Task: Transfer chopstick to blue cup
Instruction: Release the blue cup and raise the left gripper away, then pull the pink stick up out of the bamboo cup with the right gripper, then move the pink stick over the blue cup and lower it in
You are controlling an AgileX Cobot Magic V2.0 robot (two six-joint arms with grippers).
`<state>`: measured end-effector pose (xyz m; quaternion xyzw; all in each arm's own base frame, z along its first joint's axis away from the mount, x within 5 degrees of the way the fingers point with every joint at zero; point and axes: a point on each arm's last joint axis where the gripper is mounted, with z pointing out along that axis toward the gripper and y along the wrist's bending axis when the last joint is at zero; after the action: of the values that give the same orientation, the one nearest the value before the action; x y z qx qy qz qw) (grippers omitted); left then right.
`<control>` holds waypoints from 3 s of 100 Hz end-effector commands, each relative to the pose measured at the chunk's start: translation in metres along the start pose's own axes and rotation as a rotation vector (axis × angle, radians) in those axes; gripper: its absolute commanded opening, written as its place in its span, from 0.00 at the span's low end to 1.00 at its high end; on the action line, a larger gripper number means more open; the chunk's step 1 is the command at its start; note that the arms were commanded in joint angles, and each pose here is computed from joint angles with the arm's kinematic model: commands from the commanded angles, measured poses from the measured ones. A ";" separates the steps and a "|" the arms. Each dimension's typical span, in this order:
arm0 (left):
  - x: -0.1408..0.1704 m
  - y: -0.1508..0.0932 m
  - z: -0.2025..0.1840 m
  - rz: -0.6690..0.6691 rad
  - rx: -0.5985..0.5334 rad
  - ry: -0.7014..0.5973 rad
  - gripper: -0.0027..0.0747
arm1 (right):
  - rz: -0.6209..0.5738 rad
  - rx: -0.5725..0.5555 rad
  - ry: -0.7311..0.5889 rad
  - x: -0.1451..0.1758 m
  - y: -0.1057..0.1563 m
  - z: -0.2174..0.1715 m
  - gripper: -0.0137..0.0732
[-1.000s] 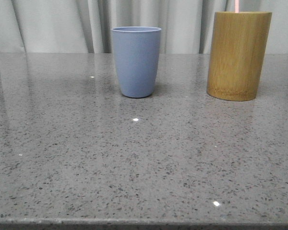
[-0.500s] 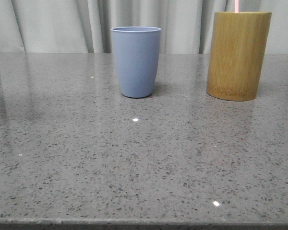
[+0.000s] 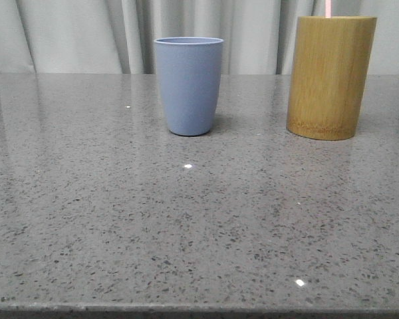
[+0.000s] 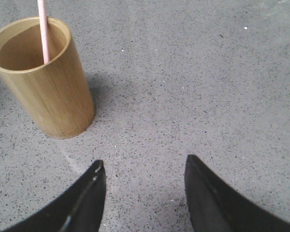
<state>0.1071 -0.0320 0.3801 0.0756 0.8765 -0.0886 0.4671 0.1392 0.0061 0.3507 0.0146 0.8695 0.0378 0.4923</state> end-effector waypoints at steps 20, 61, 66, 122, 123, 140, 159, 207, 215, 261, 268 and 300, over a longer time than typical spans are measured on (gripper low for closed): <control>0.002 0.001 -0.015 -0.015 0.015 -0.109 0.44 | 0.022 -0.028 -0.125 -0.036 0.004 -0.008 0.61; 0.001 0.001 -0.015 -0.010 0.015 -0.115 0.44 | -0.009 -0.171 -0.157 -0.114 0.039 0.020 0.63; 0.001 0.001 -0.015 -0.010 0.015 -0.115 0.44 | -0.014 -0.185 -0.151 -0.121 0.044 0.027 0.63; 0.002 0.001 -0.015 -0.008 0.013 -0.111 0.44 | -0.038 -0.235 -0.080 -0.153 0.078 0.111 0.63; 0.002 0.001 -0.015 -0.009 0.013 -0.111 0.44 | -0.038 -0.235 -0.083 -0.153 0.078 0.111 0.63; 0.002 0.002 -0.015 0.002 0.000 -0.113 0.44 | -0.033 -0.232 -0.100 -0.154 0.080 0.128 0.63; 0.001 0.003 -0.015 0.006 -0.005 -0.114 0.44 | -0.028 -0.228 -0.120 -0.153 0.081 0.142 0.62; 0.001 0.003 -0.015 0.006 -0.005 -0.116 0.44 | -0.027 -0.223 -0.105 -0.149 0.083 0.159 0.40; 0.001 0.003 -0.015 0.006 -0.005 -0.116 0.44 | -0.027 -0.223 -0.105 -0.149 0.083 0.159 0.28; 0.001 0.003 -0.016 0.006 -0.004 -0.119 0.44 | -0.024 -0.228 -0.152 -0.155 0.082 0.148 0.09; 0.001 0.003 -0.016 0.006 -0.004 -0.119 0.44 | -0.022 -0.231 -0.175 -0.159 0.081 0.139 0.09; 0.001 0.003 -0.016 0.006 -0.004 -0.119 0.44 | -0.019 -0.255 -0.383 -0.182 0.075 0.074 0.09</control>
<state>0.0927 -0.0254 0.3748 0.0747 0.8703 -0.0815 0.4800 0.3176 0.0791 0.4307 -0.0490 0.8134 0.1315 0.5645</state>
